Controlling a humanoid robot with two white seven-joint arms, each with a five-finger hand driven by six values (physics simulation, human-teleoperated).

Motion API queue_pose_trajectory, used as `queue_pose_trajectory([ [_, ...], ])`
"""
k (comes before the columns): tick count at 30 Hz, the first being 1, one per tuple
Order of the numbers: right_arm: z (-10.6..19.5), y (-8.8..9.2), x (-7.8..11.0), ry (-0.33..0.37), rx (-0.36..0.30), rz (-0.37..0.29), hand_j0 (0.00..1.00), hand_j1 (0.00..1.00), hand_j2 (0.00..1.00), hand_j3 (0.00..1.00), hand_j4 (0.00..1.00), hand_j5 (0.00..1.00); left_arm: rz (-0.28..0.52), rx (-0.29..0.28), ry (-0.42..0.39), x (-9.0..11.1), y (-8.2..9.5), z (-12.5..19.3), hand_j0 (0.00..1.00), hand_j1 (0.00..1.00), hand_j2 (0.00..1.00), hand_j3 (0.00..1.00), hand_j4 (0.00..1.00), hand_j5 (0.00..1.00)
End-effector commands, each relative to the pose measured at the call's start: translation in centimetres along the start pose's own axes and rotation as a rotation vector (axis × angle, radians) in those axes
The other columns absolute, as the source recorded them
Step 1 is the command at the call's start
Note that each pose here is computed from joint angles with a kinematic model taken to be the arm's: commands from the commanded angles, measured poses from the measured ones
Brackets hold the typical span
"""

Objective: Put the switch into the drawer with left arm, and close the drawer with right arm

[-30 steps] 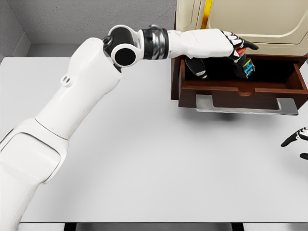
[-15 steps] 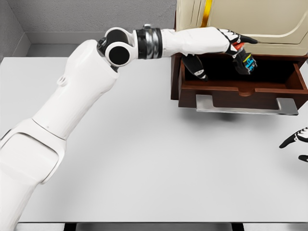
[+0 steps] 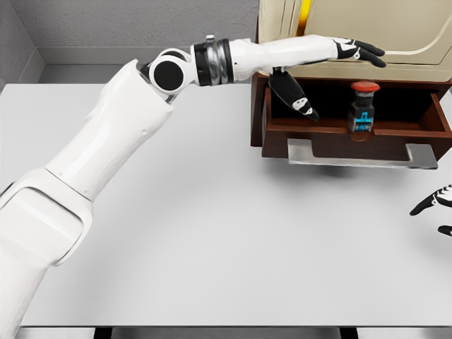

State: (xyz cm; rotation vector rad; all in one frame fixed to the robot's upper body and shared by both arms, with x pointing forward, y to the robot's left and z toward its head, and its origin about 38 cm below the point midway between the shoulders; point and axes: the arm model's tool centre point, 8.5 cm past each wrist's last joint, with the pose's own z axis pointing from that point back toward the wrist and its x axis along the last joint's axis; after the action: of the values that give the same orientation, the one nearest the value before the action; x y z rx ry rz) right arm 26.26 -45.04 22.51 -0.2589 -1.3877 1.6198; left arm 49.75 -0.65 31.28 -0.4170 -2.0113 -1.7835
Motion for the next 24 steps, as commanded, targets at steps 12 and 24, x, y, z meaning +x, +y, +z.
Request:
queue_pose_trajectory([
  [12,-0.1,0.3,0.0,-0.003,0.007,-0.011,0.65,0.65,0.65,0.65,0.65,0.65,-0.365,-0.079,-0.329,17.3,4.2,10.2,1.00,1.00,1.00,1.00,1.00,1.00],
  [24,-0.3,-0.7,0.1,-0.010,-0.017,0.008,0.56,0.56,0.56,0.56,0.56,0.56,-0.270,-0.101,0.009,12.7,3.3,21.5,1.00,1.00,1.00,1.00,1.00,1.00],
])
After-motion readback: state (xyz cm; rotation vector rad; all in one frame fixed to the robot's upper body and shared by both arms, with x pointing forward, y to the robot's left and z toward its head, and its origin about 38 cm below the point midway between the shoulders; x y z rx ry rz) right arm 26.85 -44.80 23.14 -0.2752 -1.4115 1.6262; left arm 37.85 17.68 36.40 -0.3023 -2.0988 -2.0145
